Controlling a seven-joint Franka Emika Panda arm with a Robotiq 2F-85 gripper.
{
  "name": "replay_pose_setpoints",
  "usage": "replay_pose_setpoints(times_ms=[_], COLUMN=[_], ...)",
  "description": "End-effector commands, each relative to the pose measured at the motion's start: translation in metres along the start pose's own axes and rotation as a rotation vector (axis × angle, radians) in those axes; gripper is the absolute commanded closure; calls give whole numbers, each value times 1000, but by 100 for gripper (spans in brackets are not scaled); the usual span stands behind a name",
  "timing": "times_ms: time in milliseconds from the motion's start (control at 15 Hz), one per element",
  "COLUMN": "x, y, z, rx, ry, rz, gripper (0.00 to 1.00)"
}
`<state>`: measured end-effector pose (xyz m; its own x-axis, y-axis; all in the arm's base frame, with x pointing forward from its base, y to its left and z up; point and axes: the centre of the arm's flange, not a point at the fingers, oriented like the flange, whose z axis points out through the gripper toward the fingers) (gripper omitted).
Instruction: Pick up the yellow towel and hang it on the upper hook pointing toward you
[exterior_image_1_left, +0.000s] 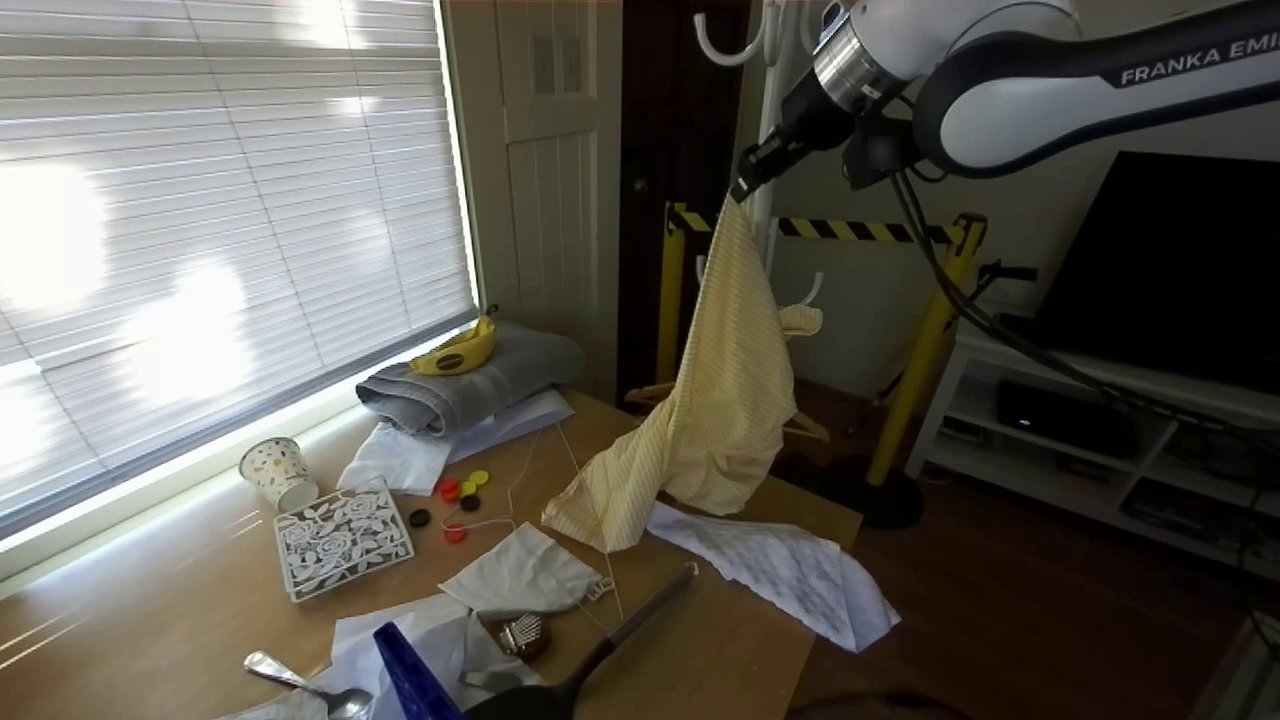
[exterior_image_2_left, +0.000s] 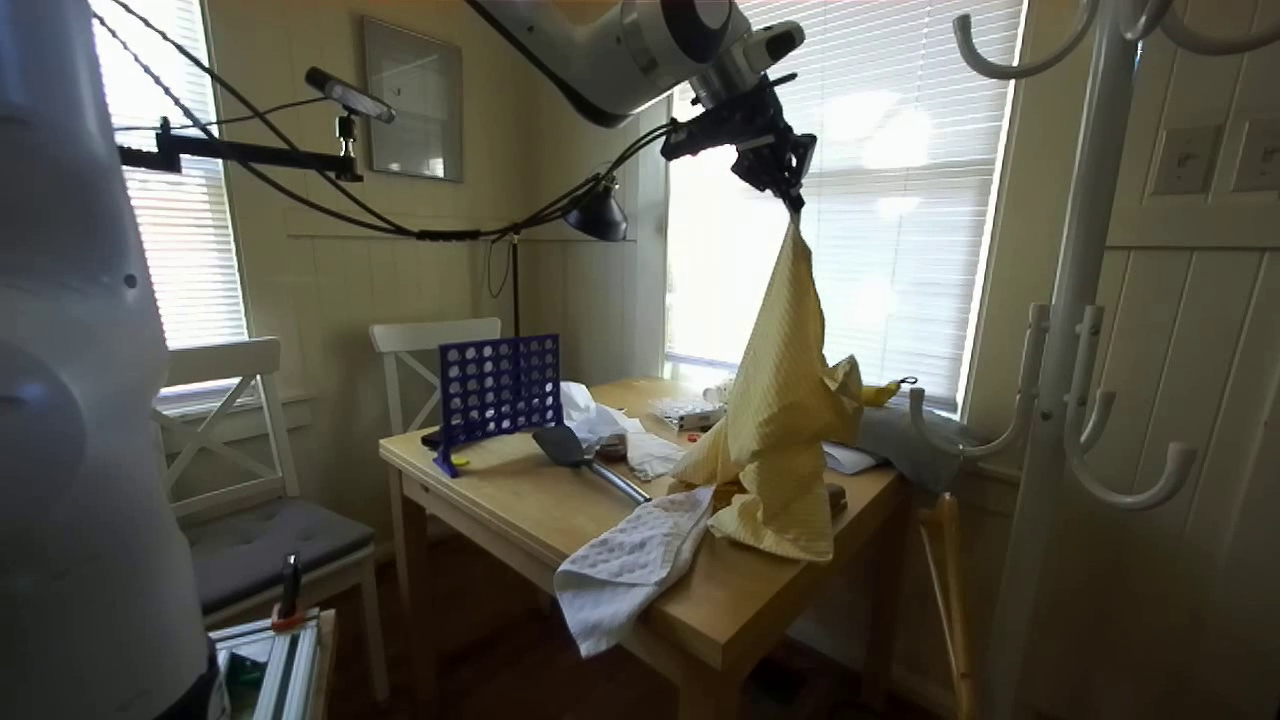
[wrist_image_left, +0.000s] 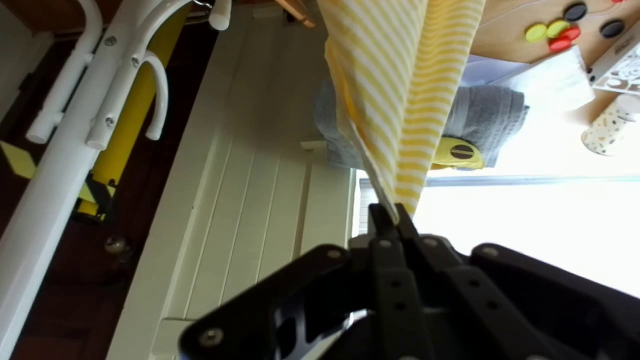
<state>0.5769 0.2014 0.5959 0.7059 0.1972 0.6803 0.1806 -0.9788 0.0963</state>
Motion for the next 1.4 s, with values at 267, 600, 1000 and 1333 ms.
replay_pose_setpoints(times_ms=[267, 600, 1000, 1333], x=[40, 44, 96, 132], y=[107, 129, 175, 203], z=[-45, -48, -109, -157], rx=[-124, -180, -276, -370], ry=[118, 147, 383, 587], rz=[171, 232, 403, 497], gripper=[98, 99, 99, 99])
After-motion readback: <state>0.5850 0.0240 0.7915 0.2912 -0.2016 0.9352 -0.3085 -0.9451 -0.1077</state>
